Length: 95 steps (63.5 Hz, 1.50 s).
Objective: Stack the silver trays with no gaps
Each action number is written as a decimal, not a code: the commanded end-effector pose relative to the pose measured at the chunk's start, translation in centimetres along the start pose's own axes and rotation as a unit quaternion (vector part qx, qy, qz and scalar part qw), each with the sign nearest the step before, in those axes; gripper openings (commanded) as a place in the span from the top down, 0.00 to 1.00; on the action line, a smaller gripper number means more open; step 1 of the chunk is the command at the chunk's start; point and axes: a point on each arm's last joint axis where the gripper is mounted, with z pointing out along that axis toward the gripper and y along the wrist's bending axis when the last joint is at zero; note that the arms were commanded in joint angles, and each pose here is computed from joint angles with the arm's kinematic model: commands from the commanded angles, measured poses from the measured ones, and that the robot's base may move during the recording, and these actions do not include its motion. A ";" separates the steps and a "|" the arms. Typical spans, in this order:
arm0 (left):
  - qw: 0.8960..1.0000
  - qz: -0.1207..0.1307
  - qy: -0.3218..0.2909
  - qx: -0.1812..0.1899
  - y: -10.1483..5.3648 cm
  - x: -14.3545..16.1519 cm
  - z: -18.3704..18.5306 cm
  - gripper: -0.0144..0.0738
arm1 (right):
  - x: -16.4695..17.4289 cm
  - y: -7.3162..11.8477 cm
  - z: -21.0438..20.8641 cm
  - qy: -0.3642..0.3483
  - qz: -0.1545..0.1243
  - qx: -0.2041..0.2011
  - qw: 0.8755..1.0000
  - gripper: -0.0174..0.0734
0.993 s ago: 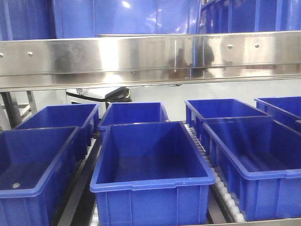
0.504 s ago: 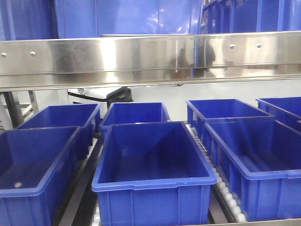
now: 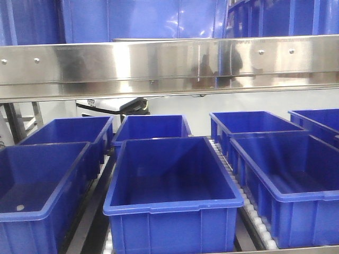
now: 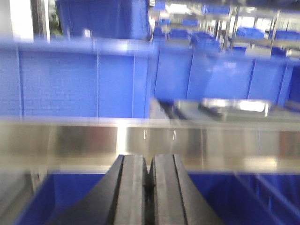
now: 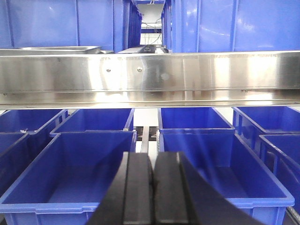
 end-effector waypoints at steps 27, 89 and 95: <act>0.996 0.038 0.085 -0.010 0.5 7.8 1.1 0.84 | -0.3 0.0 -0.1 -0.020 0.001 0.001 1.000 0.88; 0.999 0.038 0.020 -0.007 0.4 6.6 1.2 0.84 | -0.3 0.0 -0.1 -0.020 0.001 0.001 1.000 0.88; 0.999 0.038 0.020 -0.007 0.4 6.6 1.2 0.84 | -0.3 0.0 -0.1 -0.020 0.001 0.001 1.000 0.88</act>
